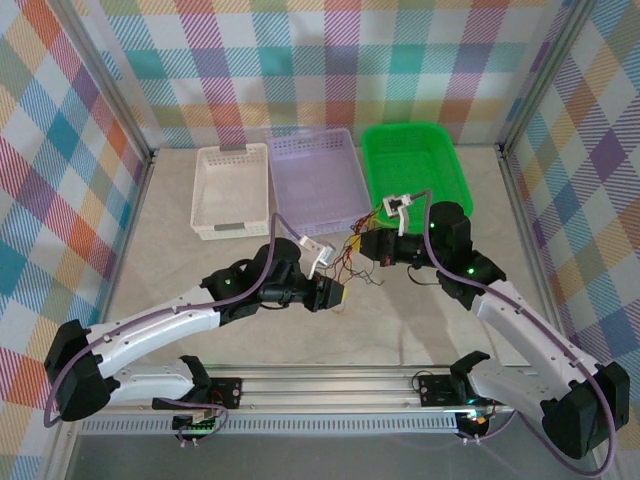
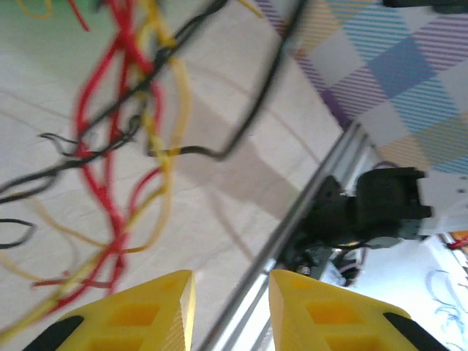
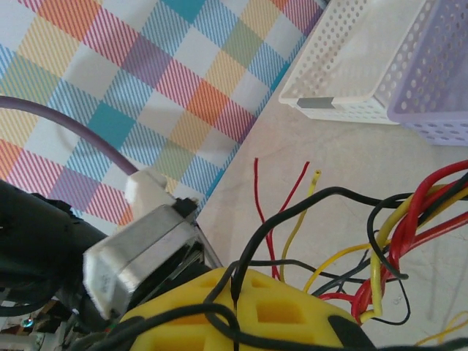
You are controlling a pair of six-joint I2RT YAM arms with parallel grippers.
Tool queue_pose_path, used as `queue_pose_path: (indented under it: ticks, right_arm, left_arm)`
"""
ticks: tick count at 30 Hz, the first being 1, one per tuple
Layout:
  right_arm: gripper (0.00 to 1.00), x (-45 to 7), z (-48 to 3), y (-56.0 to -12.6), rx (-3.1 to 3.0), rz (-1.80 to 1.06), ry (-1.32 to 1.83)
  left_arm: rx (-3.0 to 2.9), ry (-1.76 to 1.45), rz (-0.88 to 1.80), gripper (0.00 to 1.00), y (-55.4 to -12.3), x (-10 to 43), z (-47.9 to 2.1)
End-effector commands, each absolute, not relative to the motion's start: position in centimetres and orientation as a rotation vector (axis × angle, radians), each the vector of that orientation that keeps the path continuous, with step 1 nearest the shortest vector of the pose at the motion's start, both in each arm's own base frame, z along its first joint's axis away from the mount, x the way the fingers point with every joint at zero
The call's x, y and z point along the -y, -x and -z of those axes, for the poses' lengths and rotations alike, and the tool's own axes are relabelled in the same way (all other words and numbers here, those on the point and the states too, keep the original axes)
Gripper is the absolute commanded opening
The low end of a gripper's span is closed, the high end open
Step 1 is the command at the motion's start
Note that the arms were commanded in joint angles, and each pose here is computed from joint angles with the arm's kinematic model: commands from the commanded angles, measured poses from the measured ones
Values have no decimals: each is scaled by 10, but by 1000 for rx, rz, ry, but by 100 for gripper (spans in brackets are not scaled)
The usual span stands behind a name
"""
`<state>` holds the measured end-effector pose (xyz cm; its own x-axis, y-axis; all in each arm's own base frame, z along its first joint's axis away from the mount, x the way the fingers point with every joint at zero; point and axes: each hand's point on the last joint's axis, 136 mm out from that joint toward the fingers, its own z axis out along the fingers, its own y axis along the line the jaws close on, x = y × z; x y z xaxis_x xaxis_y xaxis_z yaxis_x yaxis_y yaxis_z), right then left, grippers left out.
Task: Untangle the cables
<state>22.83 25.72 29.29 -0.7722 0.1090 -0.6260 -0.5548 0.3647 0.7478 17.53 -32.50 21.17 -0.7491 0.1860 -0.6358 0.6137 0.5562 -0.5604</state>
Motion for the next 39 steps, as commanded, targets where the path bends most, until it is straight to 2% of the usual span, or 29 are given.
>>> queue_pose_path:
  ticks: [1,4,12,24,27,28,30,36,39]
  right_arm:
    - [0,-255,-316,-220,-1985,-1467,421]
    - [0,-254,-316,-217,-1989,-1460,429]
    - [0,-255,-316,-212,-1983,-1484,448]
    - [0,-254,-314,-207,-1982,-1500,459]
    - [0,-254,-312,-207,-1983,-1504,456]
    - [0,-255,-312,-207,-1983,-1508,455]
    - [0,-255,-313,-206,-1979,-1520,458]
    - [0,-257,-314,-205,-1974,-1544,468]
    - [0,-257,-315,-203,-1970,-1551,470]
  left_arm:
    - [-2278,-632,902,32,-190,309,-208]
    - [-2270,-594,790,32,-200,294,-208]
    - [-2273,-554,727,38,-207,288,-202]
    - [-2215,-588,919,41,-202,318,-215]
    - [-2206,-593,943,44,-201,322,-217]
    - [-2208,-592,940,55,-201,322,-215]
    - [-2221,-590,932,57,-203,324,-211]
    - [-2254,-565,836,57,-215,323,-196]
    - [-2261,-553,792,53,-222,322,-193]
